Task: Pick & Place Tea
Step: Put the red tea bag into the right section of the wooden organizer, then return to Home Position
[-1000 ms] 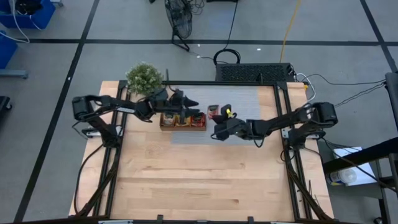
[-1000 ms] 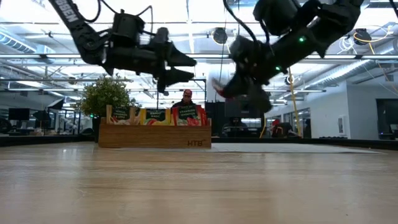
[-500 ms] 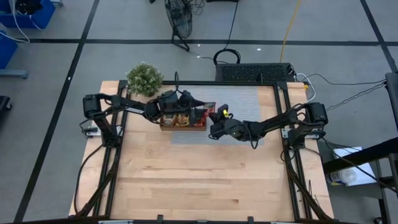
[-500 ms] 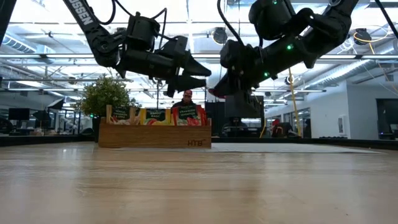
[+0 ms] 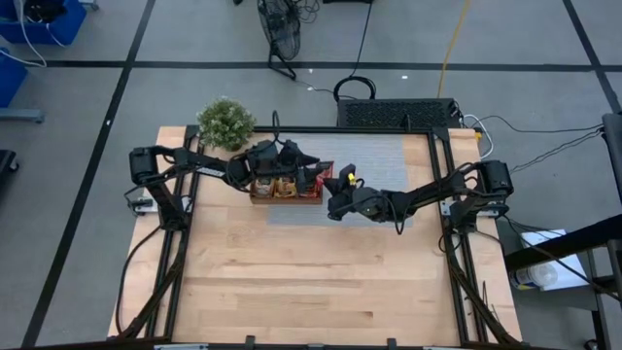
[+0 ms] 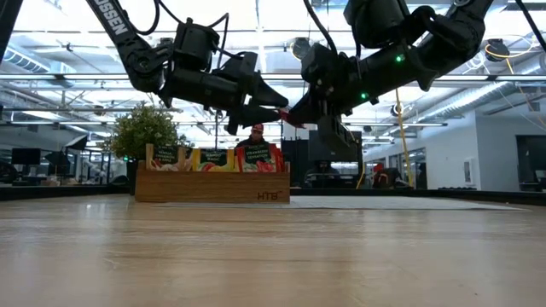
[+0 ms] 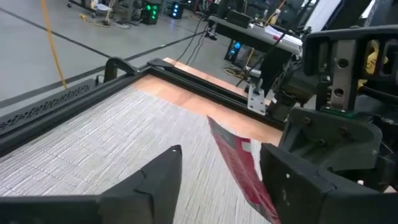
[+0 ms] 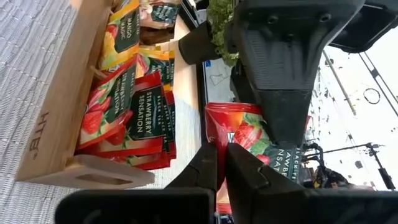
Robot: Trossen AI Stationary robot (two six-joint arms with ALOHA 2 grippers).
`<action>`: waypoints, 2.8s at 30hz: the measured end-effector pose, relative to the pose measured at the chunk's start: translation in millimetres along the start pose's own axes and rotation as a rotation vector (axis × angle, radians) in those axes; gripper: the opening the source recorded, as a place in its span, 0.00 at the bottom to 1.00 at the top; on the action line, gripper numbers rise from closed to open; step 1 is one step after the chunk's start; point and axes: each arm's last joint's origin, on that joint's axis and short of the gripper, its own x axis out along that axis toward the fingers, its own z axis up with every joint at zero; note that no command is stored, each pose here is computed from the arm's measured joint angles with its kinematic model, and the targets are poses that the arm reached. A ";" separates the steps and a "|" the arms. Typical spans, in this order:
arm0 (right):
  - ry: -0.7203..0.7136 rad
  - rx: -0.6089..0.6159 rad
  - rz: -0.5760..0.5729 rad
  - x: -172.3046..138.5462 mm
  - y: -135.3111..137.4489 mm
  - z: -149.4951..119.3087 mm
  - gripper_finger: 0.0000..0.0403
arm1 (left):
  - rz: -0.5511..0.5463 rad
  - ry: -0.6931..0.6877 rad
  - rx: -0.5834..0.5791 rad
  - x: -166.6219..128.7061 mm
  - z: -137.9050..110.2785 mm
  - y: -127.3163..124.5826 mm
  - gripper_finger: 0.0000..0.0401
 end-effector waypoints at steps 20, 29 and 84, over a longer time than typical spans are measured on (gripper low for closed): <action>-0.040 0.517 0.116 -9.4 8.2 7.5 0.21 | -0.194 0.009 0.702 -5.5 -3.4 -3.7 0.01; -0.015 0.534 0.115 -21.0 0.2 6.5 0.22 | -0.281 0.016 0.867 -25.4 -31.0 5.2 0.00; 0.052 0.734 0.120 -38.3 -24.4 -7.9 0.22 | -0.015 0.033 0.596 -112.1 41.3 -15.9 0.46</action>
